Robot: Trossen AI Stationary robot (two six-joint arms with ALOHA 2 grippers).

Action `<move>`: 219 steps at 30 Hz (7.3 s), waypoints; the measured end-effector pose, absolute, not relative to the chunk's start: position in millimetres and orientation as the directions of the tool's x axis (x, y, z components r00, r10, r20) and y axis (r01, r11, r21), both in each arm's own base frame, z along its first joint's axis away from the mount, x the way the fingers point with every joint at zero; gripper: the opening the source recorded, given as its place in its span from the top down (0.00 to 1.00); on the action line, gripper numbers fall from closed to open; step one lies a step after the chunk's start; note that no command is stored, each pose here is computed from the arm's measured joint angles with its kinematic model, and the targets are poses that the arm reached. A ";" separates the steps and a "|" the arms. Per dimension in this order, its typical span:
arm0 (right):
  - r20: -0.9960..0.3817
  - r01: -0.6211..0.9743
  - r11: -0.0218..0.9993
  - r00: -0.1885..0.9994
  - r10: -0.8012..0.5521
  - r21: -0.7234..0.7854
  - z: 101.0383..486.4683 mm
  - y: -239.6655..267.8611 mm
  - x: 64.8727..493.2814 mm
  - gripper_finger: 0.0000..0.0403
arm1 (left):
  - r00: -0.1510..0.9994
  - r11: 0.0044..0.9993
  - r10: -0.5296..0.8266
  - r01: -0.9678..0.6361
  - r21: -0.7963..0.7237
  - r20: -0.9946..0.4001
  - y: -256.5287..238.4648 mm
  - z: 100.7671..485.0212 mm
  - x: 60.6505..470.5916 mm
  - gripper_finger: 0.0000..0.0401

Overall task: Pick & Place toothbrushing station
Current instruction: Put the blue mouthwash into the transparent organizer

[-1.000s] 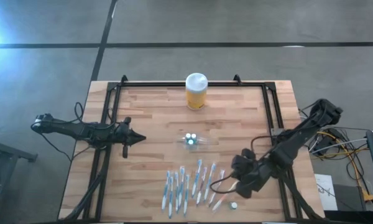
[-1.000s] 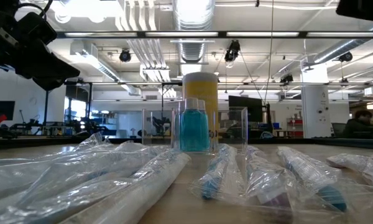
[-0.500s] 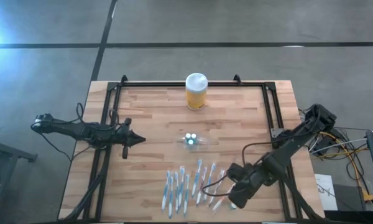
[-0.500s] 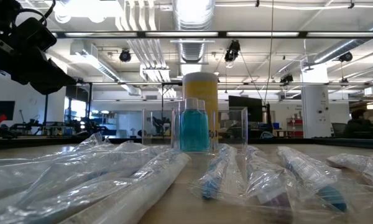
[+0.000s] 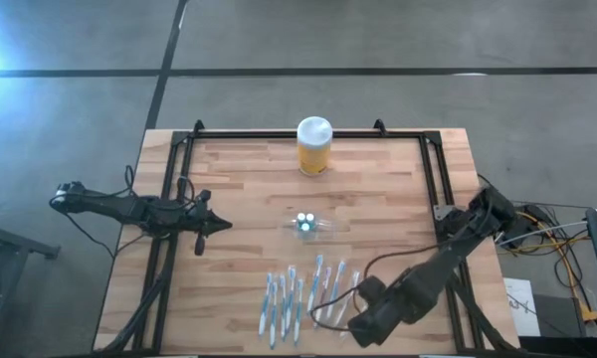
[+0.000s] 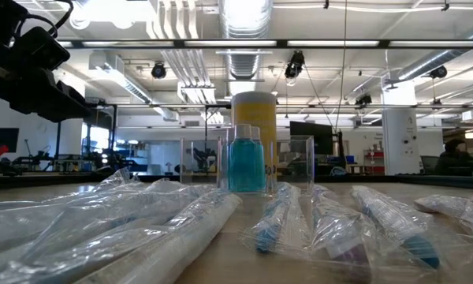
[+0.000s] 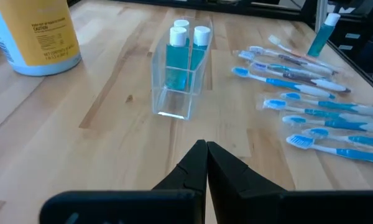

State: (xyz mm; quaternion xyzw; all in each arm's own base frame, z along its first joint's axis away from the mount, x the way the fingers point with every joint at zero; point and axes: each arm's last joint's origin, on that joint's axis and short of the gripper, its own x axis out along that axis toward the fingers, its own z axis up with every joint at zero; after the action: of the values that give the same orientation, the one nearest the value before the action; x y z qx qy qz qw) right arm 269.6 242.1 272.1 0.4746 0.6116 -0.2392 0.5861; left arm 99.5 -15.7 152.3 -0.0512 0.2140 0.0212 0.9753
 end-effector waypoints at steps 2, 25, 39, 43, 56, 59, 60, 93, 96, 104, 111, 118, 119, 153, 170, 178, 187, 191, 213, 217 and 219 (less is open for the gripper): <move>-0.956 0.882 0.418 0.106 0.275 0.218 267.8 249.8 274.0 0.34 | 0.907 0.994 0.019 -0.063 -0.090 -0.420 -15.7 152.3 99.5 0.97; -0.998 0.914 0.401 -0.063 0.007 -0.055 242.0 293.1 293.7 0.34 | 0.911 0.996 0.019 -0.053 -0.071 -0.412 -15.7 153.0 99.8 0.97; -0.997 0.919 0.387 -0.067 -0.045 -0.079 222.7 298.7 283.2 0.35 | 0.911 0.994 0.019 -0.060 -0.087 -0.411 -15.8 153.0 99.9 0.97; -0.996 0.914 0.396 -0.071 -0.048 -0.084 220.2 298.7 282.3 0.37 | 0.911 0.994 0.019 -0.060 -0.087 -0.411 -15.7 153.0 99.9 0.97; -0.997 0.897 0.436 -0.066 -0.043 -0.078 218.9 298.2 283.8 0.47 | 0.912 0.993 0.018 -0.063 -0.095 -0.411 -15.8 153.0 99.9 0.97; -0.997 0.891 0.447 -0.065 -0.043 -0.077 219.1 298.0 283.8 0.49 | 0.911 0.993 0.013 -0.058 -0.098 -0.411 -15.9 153.0 99.9 0.97; -0.997 0.889 0.451 -0.065 -0.042 -0.077 219.1 297.6 284.1 0.50 | 0.911 0.994 0.010 -0.055 -0.099 -0.411 -16.0 153.0 99.9 0.97; -0.999 0.685 0.728 0.018 -0.048 -0.022 238.8 279.6 286.3 0.78 | 0.911 0.995 0.004 -0.046 -0.092 -0.412 -16.2 153.0 99.9 0.97; -0.987 0.605 0.796 0.131 -0.090 0.008 260.2 264.3 290.5 0.78 | 0.911 0.995 0.004 -0.043 -0.085 -0.412 -16.2 153.0 99.9 0.97; -0.920 0.397 0.914 0.325 -0.218 -0.076 315.1 192.7 305.5 0.78 | 0.924 0.996 0.002 -0.037 -0.083 -0.383 -16.4 155.8 101.1 0.97; -0.901 0.212 0.953 0.333 -0.278 -0.216 344.3 121.6 308.8 0.78 | 0.946 0.999 -0.002 -0.015 -0.050 -0.324 -16.9 161.5 103.3 0.97; -0.883 0.157 0.957 0.373 -0.284 -0.242 340.8 81.6 285.1 0.78 | 0.952 0.999 0.019 -0.031 -0.034 -0.305 -16.4 163.3 103.9 0.97; -0.879 0.139 0.959 0.383 -0.283 -0.248 335.4 78.7 281.1 0.78 | 0.952 0.999 0.028 -0.035 -0.018 -0.304 -16.1 163.3 103.9 0.97; -0.746 -0.141 0.965 0.662 -0.074 -0.222 310.3 33.3 203.3 0.78 | 0.965 0.997 0.079 -0.070 0.043 -0.252 -14.8 168.2 105.3 0.97; -0.956 -0.402 0.896 0.282 -0.076 -0.190 318.6 19.8 339.5 0.78 | 0.938 0.966 0.260 -0.250 0.071 -0.229 -9.6 169.2 104.6 0.97; -0.969 -0.518 0.834 0.236 -0.075 -0.191 314.5 21.4 381.5 0.78 | 0.938 0.966 0.257 -0.251 0.056 -0.233 -9.6 168.9 104.5 0.97; -0.979 -0.603 0.785 0.201 -0.022 -0.142 311.5 24.3 405.2 0.78 | 0.933 0.967 0.256 -0.250 0.058 -0.252 -9.6 167.0 104.0 0.97; -0.992 -0.617 0.781 0.128 -0.019 -0.095 298.3 20.8 411.2 0.78 | 0.932 0.968 0.252 -0.249 0.043 -0.259 -9.7 166.2 103.8 0.97; -0.989 -0.612 0.784 0.144 -0.021 -0.105 282.1 12.8 424.0 0.78 | 0.930 0.967 0.253 -0.249 0.047 -0.266 -9.6 165.5 103.6 0.97; -0.991 -0.610 0.786 0.135 -0.021 -0.100 277.3 12.8 425.9 0.78 | 0.930 0.967 0.253 -0.249 0.047 -0.268 -9.6 165.4 103.5 0.97; -0.991 -0.618 0.780 0.135 -0.021 -0.101 273.2 12.9 426.7 0.78 | 0.929 0.967 0.253 -0.249 0.049 -0.271 -9.6 165.1 103.5 0.97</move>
State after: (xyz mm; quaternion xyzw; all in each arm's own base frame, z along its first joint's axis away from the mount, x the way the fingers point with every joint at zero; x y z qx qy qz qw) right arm 426.7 12.9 273.2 -0.2563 0.6232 0.2106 0.7082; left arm 103.5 -9.6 165.1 0.0069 0.1386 0.1278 0.9820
